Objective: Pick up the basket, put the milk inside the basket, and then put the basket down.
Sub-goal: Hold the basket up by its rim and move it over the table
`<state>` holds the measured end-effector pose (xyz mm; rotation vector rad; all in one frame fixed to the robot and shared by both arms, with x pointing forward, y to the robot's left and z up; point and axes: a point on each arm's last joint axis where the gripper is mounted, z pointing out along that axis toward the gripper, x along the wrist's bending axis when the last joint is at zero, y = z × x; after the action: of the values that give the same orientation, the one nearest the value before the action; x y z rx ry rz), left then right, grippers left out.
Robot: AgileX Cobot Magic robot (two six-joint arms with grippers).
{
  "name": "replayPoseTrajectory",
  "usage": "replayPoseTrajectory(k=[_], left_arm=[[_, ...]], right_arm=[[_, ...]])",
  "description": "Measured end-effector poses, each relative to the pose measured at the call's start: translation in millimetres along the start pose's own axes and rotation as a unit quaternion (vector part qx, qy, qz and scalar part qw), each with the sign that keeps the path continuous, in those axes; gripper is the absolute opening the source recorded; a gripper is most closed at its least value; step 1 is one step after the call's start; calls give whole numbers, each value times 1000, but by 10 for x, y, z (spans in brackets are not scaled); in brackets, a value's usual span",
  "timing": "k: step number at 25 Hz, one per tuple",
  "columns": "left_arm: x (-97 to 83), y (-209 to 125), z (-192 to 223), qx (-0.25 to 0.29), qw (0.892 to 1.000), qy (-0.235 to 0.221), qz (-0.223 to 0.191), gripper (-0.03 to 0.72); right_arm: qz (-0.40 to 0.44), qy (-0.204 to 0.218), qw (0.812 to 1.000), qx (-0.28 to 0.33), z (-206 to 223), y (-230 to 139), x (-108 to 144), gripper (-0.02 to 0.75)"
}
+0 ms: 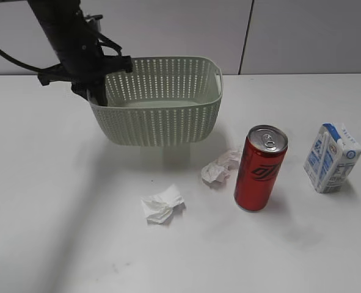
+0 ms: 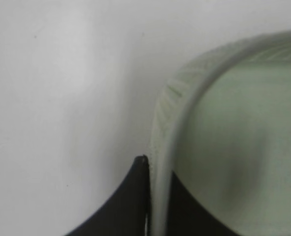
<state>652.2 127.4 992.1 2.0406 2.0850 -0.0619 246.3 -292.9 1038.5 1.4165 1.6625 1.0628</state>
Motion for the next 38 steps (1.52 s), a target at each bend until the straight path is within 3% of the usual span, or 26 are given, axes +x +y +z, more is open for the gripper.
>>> replayPoseTrajectory(k=[8,11,22,26,34,38], left_arm=[[-308,-298,-358,-27,999,9,21,-1],[-311,-486,-415,-30,999,5,22,-1],[212,-1381,-438,-49,999,-1,-17,-1],[380,-1642,-312,-33,999,10,-21,-1],[451,-1744,-176,-32,999,10,-25,-1],[438,-1720,-172,-47,999,1,-20,-1]], right_arm=[[0,0,1000,0,0,0,0,590],[0,0,1000,0,0,0,0,590],[0,0,1000,0,0,0,0,590],[0,0,1000,0,0,0,0,590],[12,0,1000,-14,19,154,-5,590],[30,-2,999,30,234,448,-26,590]])
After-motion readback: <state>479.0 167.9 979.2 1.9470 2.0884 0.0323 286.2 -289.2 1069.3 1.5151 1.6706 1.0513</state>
